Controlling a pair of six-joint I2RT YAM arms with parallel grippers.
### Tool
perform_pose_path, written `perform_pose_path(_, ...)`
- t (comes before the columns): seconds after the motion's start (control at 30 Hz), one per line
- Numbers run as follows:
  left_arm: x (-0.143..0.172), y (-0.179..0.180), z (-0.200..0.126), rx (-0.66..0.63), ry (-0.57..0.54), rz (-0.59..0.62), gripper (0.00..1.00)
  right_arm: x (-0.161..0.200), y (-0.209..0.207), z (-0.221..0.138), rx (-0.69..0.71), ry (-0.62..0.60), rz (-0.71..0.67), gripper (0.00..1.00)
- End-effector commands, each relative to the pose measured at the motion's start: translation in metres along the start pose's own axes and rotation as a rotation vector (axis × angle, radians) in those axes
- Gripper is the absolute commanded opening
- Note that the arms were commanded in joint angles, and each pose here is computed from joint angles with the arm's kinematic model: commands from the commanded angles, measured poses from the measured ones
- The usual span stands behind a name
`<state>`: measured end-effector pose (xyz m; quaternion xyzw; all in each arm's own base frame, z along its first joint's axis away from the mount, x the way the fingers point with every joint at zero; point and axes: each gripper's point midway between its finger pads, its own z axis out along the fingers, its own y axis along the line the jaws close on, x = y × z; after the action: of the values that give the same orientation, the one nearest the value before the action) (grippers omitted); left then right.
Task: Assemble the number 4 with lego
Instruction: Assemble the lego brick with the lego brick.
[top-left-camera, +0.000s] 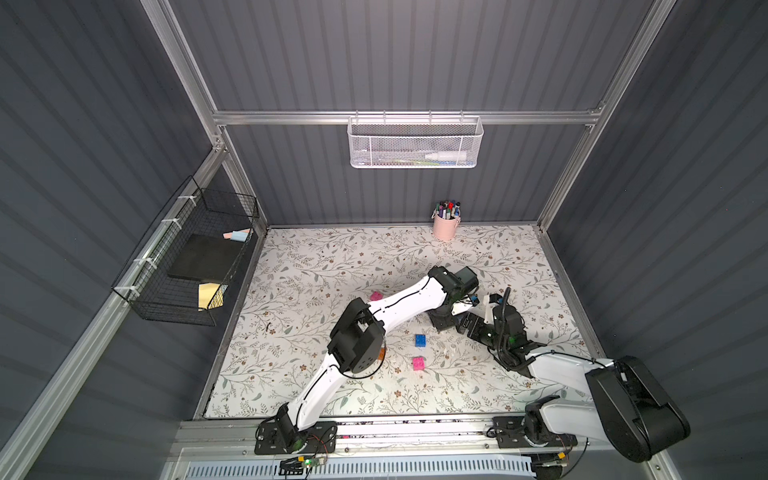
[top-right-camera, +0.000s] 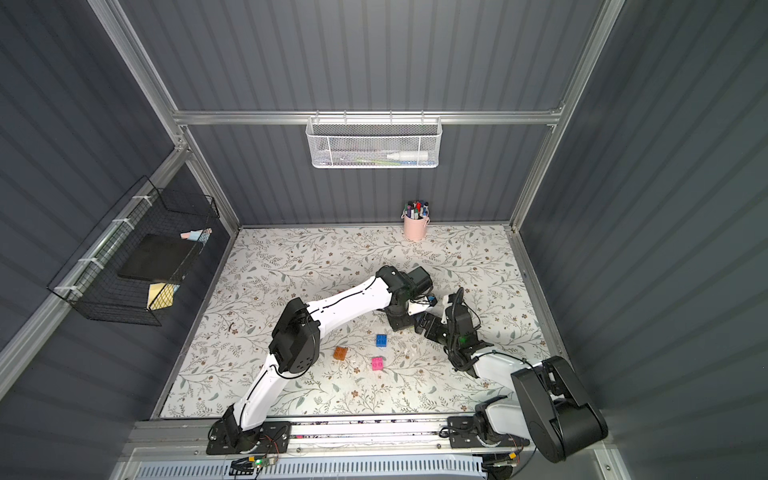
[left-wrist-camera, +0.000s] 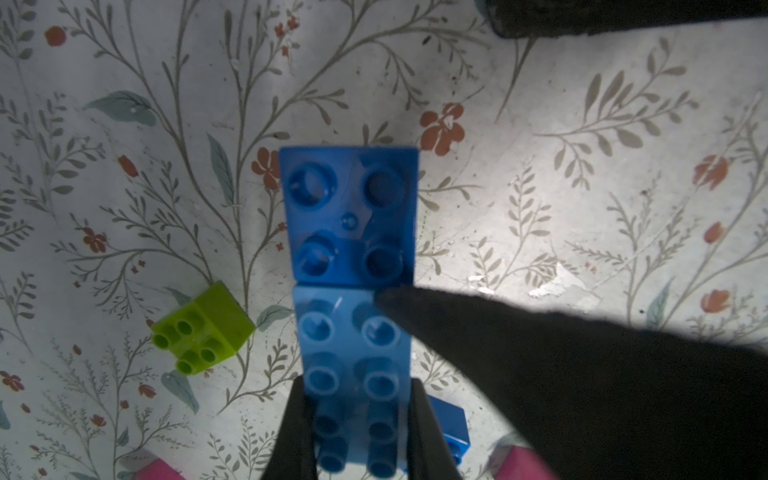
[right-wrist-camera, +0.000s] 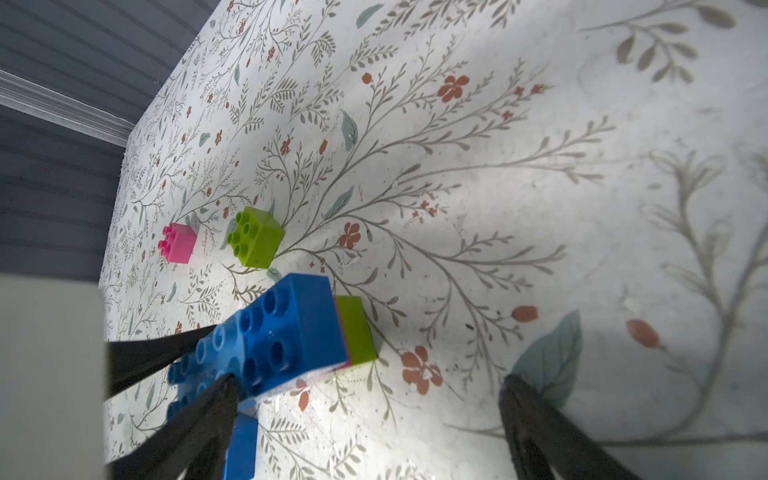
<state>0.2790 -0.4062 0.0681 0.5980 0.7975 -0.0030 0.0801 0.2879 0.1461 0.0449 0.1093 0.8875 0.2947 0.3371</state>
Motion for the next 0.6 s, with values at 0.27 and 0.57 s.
perform_pose_path(0.27, 0.014, -0.019, 0.014, 0.027, 0.082, 0.105, 0.0, 0.004, -0.01, 0.005, 0.101, 0.05, 0.02, 0.96)
perform_pose_path(0.57, 0.018, -0.021, 0.018, 0.045, 0.091, 0.146, 0.0, -0.02, 0.02, -0.025, 0.031, -0.016, -0.046, 0.99)
